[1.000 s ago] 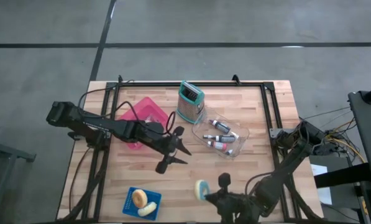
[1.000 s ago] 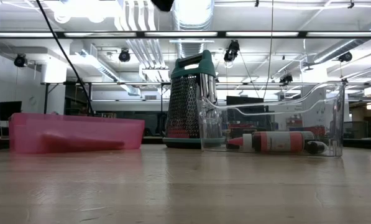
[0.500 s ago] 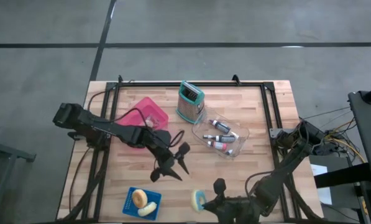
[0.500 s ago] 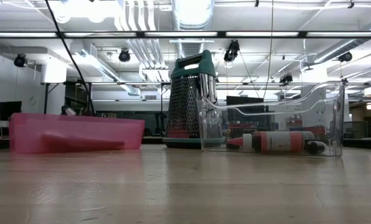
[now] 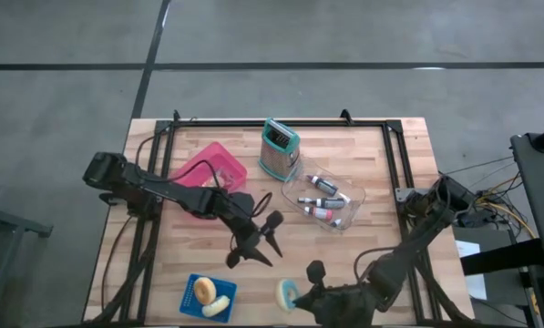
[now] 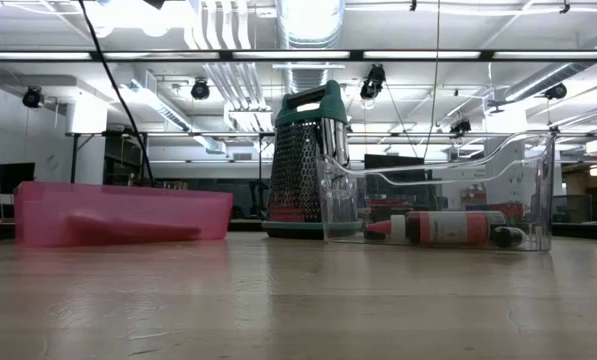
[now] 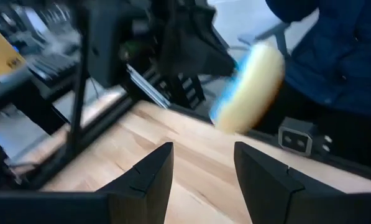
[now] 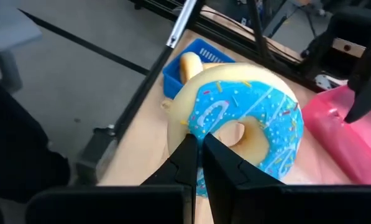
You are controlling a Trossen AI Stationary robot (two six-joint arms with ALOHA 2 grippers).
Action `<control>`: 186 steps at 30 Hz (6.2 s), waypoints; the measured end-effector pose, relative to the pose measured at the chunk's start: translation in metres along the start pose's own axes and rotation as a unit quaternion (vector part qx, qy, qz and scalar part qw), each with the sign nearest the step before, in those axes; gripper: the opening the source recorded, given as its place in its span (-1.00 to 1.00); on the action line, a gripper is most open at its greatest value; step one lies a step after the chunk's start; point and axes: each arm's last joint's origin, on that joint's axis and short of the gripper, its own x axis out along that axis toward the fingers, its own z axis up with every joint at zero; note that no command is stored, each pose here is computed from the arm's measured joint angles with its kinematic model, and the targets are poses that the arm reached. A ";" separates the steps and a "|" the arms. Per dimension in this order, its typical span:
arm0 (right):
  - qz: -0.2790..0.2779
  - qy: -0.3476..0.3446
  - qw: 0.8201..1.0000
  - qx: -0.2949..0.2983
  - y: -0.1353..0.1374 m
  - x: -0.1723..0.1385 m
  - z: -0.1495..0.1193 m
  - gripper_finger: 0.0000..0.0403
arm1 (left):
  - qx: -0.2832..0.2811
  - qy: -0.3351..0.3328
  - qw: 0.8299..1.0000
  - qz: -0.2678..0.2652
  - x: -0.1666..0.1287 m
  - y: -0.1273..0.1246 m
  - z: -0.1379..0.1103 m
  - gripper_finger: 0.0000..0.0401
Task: Pick & Place Food Item
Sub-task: Put the blue donut into the blue bin
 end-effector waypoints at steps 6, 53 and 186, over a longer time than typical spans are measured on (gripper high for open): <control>-0.014 0.006 1.000 -0.009 -0.011 0.007 -0.001 -0.94 | 0.015 -0.022 1.000 0.005 0.010 -0.001 0.000 -0.15; 0.057 -0.003 0.998 0.006 -0.050 0.033 0.003 -0.94 | 0.036 0.001 0.999 -0.028 0.013 -0.023 0.010 -0.15; -0.015 0.007 0.999 0.029 -0.064 0.037 0.001 -0.94 | -0.020 0.035 0.997 -0.059 0.010 -0.032 0.008 -0.82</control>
